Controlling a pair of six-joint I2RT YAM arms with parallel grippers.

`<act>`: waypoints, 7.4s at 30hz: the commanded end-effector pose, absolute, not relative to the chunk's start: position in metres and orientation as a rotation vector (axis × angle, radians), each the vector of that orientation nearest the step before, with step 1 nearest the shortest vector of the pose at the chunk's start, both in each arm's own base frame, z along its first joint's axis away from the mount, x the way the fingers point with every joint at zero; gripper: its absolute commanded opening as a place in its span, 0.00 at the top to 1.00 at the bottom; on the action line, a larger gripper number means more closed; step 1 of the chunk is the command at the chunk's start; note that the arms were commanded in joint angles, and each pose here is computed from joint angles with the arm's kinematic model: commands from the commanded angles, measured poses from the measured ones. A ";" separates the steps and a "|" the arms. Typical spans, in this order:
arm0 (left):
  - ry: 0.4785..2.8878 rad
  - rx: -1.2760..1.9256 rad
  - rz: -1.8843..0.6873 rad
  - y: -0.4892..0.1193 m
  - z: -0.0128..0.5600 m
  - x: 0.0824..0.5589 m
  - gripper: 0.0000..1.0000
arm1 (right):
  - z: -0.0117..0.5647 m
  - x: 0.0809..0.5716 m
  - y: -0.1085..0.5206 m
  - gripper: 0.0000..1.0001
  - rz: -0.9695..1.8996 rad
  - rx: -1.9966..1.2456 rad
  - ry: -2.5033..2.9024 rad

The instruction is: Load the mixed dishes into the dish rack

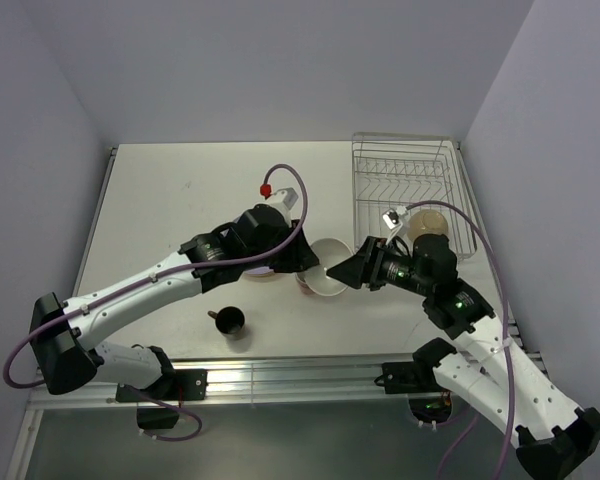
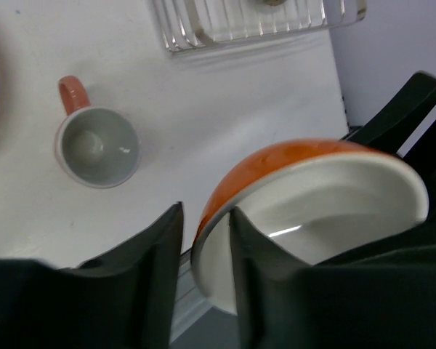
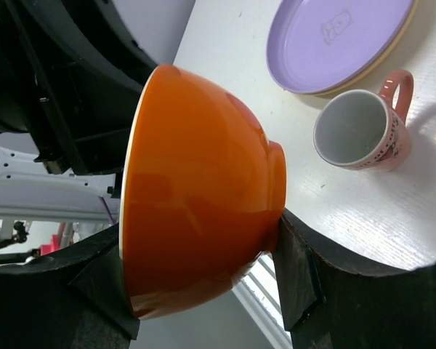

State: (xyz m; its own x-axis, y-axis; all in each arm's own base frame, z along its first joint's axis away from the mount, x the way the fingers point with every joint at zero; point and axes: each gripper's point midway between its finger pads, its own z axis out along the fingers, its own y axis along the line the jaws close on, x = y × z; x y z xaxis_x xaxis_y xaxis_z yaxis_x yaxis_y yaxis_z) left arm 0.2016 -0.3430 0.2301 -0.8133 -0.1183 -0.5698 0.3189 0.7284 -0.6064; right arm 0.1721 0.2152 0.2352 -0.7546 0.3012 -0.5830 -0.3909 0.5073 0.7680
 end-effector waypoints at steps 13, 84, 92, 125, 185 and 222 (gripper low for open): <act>2.170 0.206 -1.106 -0.357 0.287 0.201 0.07 | 0.280 0.180 0.203 1.00 1.199 -0.063 1.926; 2.376 0.073 -0.641 -0.279 0.184 0.236 0.07 | 0.108 0.398 0.046 0.89 -1.152 0.077 2.339; 2.386 0.075 -0.651 -0.283 0.183 0.237 0.07 | 0.095 0.395 0.057 0.45 -0.996 0.064 2.407; 2.442 0.062 -0.625 -0.287 0.169 0.237 0.08 | 0.131 0.380 0.101 0.07 -0.381 0.067 2.461; 2.197 0.155 -1.076 -0.319 0.266 0.215 1.00 | 0.241 0.207 0.187 0.07 1.031 -0.064 2.225; 1.780 0.265 -1.670 -0.325 0.370 0.152 1.00 | 0.369 0.118 0.208 0.10 1.975 -0.330 1.601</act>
